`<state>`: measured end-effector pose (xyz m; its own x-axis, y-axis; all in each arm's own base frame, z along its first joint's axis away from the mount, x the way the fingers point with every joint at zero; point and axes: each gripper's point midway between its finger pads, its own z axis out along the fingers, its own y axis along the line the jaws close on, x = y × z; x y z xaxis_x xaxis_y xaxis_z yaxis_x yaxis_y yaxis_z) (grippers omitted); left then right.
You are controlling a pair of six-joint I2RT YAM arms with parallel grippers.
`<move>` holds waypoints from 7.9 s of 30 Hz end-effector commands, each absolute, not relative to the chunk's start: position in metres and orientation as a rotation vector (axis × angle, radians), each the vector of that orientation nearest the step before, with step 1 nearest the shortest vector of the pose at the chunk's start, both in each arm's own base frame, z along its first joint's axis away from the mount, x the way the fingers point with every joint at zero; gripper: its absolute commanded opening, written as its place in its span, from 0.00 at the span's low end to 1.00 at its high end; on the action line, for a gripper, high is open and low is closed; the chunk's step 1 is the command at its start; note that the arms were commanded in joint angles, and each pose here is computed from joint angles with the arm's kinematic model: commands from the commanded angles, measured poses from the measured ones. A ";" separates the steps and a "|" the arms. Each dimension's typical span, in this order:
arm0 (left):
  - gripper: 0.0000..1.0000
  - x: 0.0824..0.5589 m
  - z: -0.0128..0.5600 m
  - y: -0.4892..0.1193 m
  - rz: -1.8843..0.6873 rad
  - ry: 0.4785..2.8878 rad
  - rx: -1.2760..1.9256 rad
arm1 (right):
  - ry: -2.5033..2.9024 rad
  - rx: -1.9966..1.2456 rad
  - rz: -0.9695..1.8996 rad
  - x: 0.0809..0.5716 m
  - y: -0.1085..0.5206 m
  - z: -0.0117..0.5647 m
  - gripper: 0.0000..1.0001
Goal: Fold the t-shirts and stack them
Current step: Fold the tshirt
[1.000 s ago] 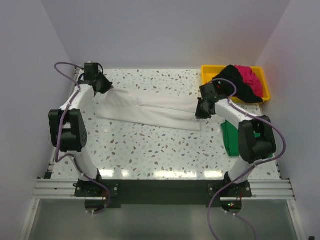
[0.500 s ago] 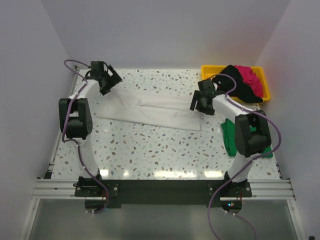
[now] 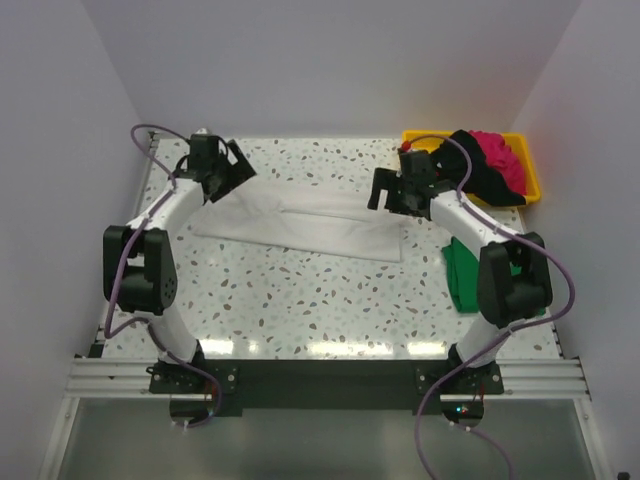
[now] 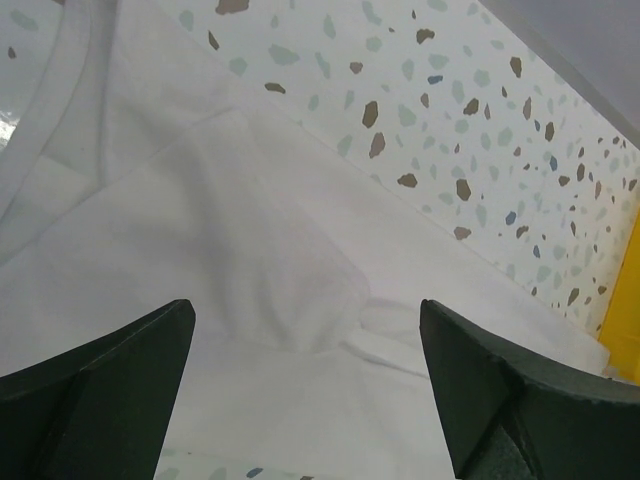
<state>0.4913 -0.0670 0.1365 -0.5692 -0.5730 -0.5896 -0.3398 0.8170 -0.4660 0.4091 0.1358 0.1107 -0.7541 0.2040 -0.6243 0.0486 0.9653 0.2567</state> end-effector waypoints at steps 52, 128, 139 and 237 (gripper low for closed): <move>1.00 0.626 0.005 -0.262 -0.714 2.243 -0.450 | 2.738 -0.226 0.649 0.162 0.338 0.031 0.99; 0.00 0.154 -0.004 -0.152 -0.654 2.658 -0.289 | 2.566 0.050 0.652 0.149 0.257 0.020 0.24; 0.00 0.176 0.033 -0.166 -0.761 2.498 -0.214 | 2.453 -0.026 0.640 0.168 0.261 0.052 0.00; 0.76 0.368 0.031 -0.155 -0.420 2.476 -0.313 | 2.519 0.123 0.795 0.350 0.248 0.042 0.73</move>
